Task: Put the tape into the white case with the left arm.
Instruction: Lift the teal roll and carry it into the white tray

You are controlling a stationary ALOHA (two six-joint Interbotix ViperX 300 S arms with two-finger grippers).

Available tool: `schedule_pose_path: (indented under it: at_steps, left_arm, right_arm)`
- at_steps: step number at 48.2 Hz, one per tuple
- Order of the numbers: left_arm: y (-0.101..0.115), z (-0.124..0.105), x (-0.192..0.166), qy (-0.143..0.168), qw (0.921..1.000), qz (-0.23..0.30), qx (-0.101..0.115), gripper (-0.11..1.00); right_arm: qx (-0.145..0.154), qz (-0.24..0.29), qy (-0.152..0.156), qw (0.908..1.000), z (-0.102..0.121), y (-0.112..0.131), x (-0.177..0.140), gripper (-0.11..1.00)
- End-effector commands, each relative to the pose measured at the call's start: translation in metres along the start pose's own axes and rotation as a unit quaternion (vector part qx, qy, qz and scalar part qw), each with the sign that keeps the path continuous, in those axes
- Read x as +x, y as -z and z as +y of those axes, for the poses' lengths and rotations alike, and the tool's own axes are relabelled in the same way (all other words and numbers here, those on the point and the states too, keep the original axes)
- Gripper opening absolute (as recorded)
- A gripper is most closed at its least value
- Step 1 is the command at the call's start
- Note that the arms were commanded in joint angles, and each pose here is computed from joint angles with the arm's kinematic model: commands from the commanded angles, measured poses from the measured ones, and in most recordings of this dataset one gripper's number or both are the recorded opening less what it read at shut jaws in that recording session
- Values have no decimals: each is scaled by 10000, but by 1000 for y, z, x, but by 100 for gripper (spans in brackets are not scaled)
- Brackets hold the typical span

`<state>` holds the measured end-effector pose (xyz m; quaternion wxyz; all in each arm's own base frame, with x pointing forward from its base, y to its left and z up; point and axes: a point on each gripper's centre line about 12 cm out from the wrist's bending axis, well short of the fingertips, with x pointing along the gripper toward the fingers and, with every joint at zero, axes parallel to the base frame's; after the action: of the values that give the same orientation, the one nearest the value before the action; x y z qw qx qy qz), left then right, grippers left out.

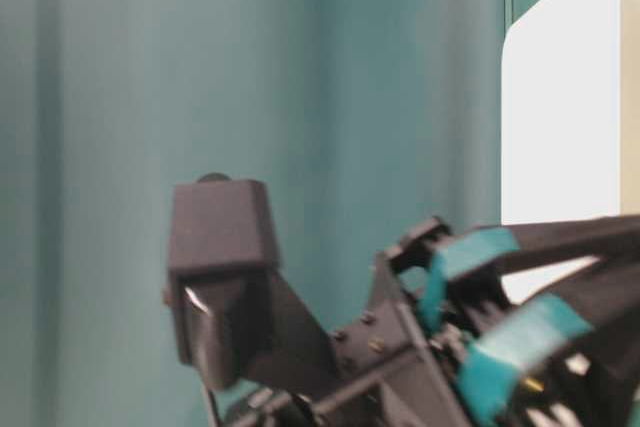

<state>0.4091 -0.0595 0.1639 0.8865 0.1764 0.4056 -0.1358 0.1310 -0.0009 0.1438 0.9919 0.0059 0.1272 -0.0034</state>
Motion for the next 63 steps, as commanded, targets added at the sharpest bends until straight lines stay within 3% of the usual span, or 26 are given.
schedule_pose_path:
  at_steps: [1, 13, 26, 43, 63]
  left_arm:
    - [-11, 18, -22, -197, 9995, -241, -96, 22]
    - [6, 52, -42, -491, 9978, -116, -434, 22]
    - [42, 90, -51, -843, 9942, 168, -641, 22]
    - [78, 145, -63, -1423, 9834, 278, -1089, 22]
    - [120, 179, -63, -1709, 9705, 587, -1597, 22]
  right_arm:
    - [8, -69, -6, 10000, 0, -5, 1, 86]
    - [7, -76, -6, 10000, 0, -5, 1, 86]
    - [9, -76, 1, 10000, 0, -5, 1, 86]
    - [9, -76, 1, 10000, 0, -5, 1, 86]
    - [10, -61, 1, 10000, 0, -4, 1, 86]
